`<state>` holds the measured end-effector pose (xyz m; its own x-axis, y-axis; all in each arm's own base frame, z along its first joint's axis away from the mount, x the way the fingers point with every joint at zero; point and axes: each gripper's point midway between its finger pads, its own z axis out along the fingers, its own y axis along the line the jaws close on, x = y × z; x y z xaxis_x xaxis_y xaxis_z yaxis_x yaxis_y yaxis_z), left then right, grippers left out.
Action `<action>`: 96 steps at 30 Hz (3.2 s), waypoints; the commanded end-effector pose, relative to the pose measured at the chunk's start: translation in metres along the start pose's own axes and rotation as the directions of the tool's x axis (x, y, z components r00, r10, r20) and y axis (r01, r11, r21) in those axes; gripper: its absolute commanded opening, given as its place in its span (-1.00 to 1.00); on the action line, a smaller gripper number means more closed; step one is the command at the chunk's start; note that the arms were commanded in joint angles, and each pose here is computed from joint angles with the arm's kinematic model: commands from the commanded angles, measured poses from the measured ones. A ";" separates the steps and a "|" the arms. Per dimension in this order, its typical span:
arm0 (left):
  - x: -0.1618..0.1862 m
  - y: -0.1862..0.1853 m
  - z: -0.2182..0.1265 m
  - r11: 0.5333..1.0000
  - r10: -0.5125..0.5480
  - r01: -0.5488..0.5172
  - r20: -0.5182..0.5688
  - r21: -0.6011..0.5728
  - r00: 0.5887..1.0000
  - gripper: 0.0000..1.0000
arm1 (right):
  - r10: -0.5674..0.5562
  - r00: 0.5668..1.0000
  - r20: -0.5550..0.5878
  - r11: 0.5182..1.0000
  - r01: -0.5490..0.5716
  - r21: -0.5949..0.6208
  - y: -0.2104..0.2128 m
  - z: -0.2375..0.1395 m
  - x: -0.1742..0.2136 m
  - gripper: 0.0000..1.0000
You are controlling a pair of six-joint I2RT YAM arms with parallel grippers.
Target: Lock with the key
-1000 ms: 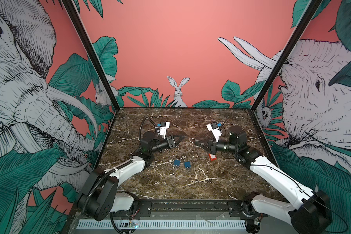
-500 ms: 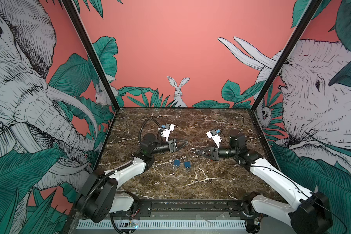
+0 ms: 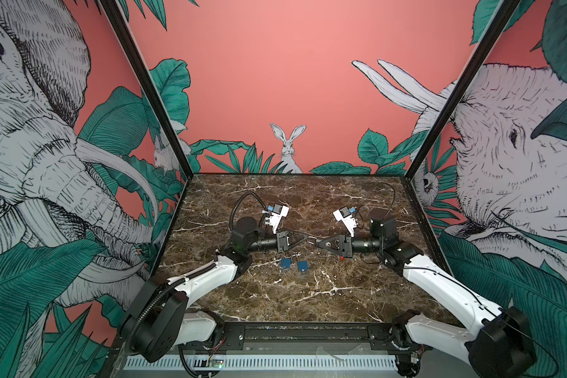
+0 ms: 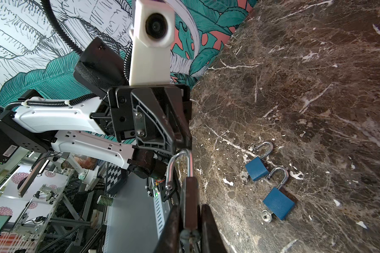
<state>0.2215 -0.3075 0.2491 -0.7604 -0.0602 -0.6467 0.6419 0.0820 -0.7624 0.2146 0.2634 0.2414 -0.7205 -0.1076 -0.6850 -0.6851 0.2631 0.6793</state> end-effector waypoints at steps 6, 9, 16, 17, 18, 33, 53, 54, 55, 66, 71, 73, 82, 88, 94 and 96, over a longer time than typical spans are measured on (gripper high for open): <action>-0.002 -0.011 0.008 0.999 0.034 -0.033 -0.021 0.038 0.999 -0.74 | -0.062 0.997 0.046 0.998 0.063 -0.014 0.005 -0.001 -0.012 -1.00; -0.002 -0.011 0.008 0.999 0.034 -0.033 -0.022 0.038 0.999 -0.79 | -0.060 0.997 0.045 0.998 0.061 -0.021 0.005 0.000 -0.011 -1.00; -0.001 -0.012 0.008 0.999 0.033 -0.032 -0.023 0.044 0.999 -1.00 | -0.050 0.998 0.039 0.998 0.052 -0.035 0.002 0.002 -0.008 -1.00; 0.000 -0.012 0.008 0.999 0.033 -0.032 -0.023 0.044 0.999 -1.00 | -0.046 0.998 0.041 0.998 0.048 -0.041 0.002 0.002 -0.008 -1.00; -0.001 -0.013 0.008 0.998 0.036 -0.035 -0.021 0.045 0.999 -1.00 | -0.041 0.998 0.045 0.998 0.043 -0.055 0.003 0.003 -0.008 -1.00; 0.004 -0.014 0.006 0.997 0.045 -0.045 0.000 0.061 0.999 -1.00 | -0.045 0.997 0.057 0.980 0.055 -0.191 0.019 0.006 -0.011 -1.00; 0.009 -0.013 0.008 0.995 0.065 -0.064 -0.009 0.073 0.998 -1.00 | -0.037 0.997 0.073 0.973 0.053 -0.226 0.024 0.005 -0.017 -1.00; 0.010 -0.014 0.009 0.995 0.065 -0.064 -0.011 0.075 0.998 -1.00 | -0.041 0.996 0.074 0.973 0.056 -0.223 0.024 0.006 -0.018 -1.00; 0.010 -0.014 0.010 0.995 0.066 -0.064 -0.015 0.079 0.998 -1.00 | -0.042 0.996 0.076 0.975 0.057 -0.216 0.023 0.006 -0.018 -1.00; 0.022 -0.032 0.018 0.984 0.090 -0.079 -0.062 0.157 0.994 -1.00 | -0.062 0.991 0.118 0.981 0.082 -0.177 0.017 0.009 -0.034 -1.00; 0.042 -0.053 0.025 0.969 0.127 -0.094 -0.134 0.229 0.983 -1.00 | -0.080 0.988 0.131 0.981 0.101 -0.166 0.017 0.011 -0.046 -1.00; 0.047 -0.052 0.024 0.971 0.130 -0.096 -0.147 0.217 0.981 -1.00 | -0.090 0.986 0.141 0.981 0.113 -0.160 0.017 0.012 -0.052 -1.00; 0.058 -0.056 0.020 0.971 0.147 -0.108 -0.176 0.215 0.973 -1.00 | -0.098 0.978 0.184 0.980 0.127 -0.152 0.014 0.015 -0.070 -1.00; 0.062 -0.057 0.026 0.967 0.154 -0.107 -0.195 0.232 0.969 -1.00 | -0.088 0.978 0.190 0.980 0.119 -0.161 0.011 0.020 -0.072 -1.00; 0.064 -0.061 0.031 0.960 0.165 -0.110 -0.201 0.256 0.966 -1.00 | -0.084 0.980 0.179 0.981 0.113 -0.159 0.010 0.025 -0.069 -1.00; 0.065 -0.064 0.032 0.957 0.171 -0.113 -0.205 0.265 0.964 -1.00 | -0.079 0.982 0.174 0.982 0.106 -0.153 0.007 0.027 -0.068 -1.00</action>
<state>0.2311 -0.3170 0.2533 -0.6668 -0.1350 -0.7329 0.7184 0.1449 -0.6803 0.2387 0.2815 0.2461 -0.7653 -0.0736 -0.6395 -0.6437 0.0855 0.7605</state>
